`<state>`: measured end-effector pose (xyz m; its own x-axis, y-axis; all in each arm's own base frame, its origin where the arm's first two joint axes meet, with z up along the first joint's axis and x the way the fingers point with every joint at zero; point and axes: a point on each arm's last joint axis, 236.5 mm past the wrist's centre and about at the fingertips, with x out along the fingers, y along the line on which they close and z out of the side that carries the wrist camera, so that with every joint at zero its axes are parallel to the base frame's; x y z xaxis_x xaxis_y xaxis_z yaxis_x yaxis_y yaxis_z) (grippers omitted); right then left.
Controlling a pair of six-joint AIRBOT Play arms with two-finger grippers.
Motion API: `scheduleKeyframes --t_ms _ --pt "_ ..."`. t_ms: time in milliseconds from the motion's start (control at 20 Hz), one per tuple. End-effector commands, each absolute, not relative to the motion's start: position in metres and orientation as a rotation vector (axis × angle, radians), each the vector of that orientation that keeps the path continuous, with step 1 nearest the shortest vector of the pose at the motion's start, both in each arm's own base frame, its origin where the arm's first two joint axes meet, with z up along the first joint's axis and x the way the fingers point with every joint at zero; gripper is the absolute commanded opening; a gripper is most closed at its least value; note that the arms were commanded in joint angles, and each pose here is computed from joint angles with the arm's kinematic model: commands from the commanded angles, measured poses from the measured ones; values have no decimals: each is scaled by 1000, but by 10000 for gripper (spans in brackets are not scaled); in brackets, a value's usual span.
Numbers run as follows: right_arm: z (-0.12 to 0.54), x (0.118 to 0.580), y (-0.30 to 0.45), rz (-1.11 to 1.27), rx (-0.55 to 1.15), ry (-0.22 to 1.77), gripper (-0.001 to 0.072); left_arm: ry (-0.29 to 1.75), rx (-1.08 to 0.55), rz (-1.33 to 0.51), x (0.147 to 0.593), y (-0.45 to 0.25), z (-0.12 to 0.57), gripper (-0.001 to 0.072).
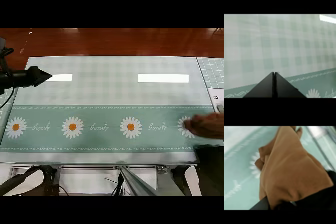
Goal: Fold the shirts.
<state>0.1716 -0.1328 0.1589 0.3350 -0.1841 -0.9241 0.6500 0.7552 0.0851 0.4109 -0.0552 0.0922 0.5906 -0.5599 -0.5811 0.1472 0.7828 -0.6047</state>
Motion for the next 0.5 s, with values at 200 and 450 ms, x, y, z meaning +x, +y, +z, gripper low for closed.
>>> scheduleKeyframes --t_ms 200,450 --pt "170 30 -188 -1186 493 1311 24 778 -363 -433 435 -39 72 26" --pt "186 -5 -202 -1308 374 1392 24 763 -387 -328 454 -8 52 26"
